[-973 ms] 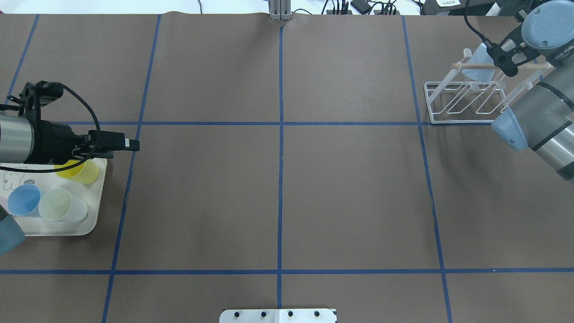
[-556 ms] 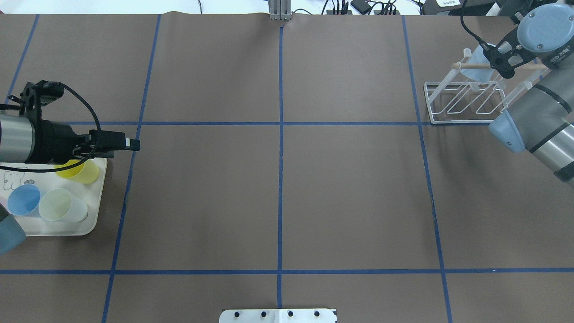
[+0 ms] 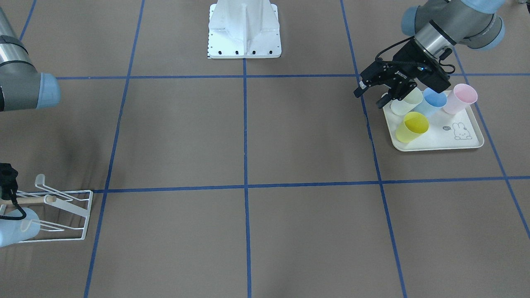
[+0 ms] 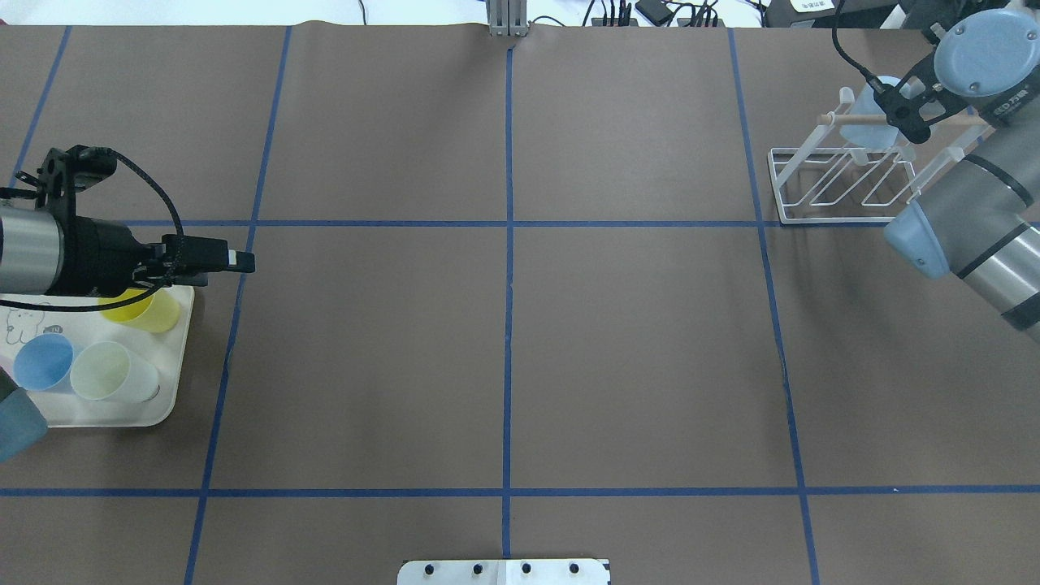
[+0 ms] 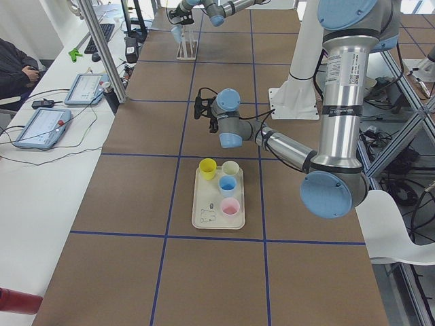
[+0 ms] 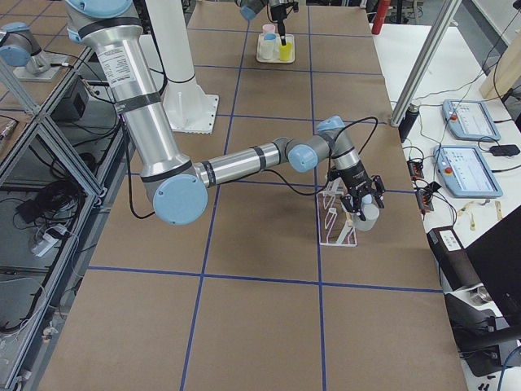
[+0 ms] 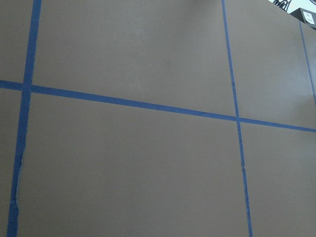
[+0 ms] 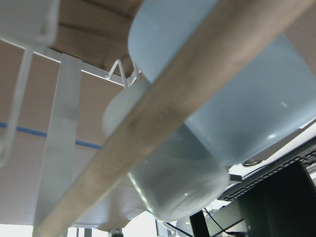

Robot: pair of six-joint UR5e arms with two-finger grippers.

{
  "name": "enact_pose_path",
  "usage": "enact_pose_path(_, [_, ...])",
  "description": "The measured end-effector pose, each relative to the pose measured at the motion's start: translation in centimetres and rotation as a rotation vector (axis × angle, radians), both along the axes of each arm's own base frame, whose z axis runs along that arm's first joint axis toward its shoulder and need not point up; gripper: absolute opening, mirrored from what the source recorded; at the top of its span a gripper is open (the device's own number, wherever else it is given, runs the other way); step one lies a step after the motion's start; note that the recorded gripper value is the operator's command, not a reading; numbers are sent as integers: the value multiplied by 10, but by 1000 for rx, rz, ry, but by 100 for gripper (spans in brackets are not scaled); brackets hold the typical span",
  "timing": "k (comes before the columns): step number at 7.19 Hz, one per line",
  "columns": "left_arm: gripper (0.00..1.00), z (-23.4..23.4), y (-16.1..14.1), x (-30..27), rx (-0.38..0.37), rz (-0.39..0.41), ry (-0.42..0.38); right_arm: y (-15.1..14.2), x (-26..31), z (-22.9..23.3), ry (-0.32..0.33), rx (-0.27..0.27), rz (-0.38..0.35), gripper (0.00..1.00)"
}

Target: Transfer IKEA cup to right arm and place on rack

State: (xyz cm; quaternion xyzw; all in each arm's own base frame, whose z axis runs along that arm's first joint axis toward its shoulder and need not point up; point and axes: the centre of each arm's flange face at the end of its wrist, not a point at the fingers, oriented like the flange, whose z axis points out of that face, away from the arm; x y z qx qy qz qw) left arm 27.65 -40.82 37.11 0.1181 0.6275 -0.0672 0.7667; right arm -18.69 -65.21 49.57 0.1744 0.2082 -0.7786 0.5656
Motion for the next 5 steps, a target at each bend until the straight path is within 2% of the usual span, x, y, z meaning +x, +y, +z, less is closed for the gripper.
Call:
enact_pose_path(3, [100,0,0,0,0,0,0,-1,-2,-7,-14,10,11,96])
enact_pose_path(5, [100,-1,1,-3,6,4,-1,1,-3,-29,-67,40,46,95])
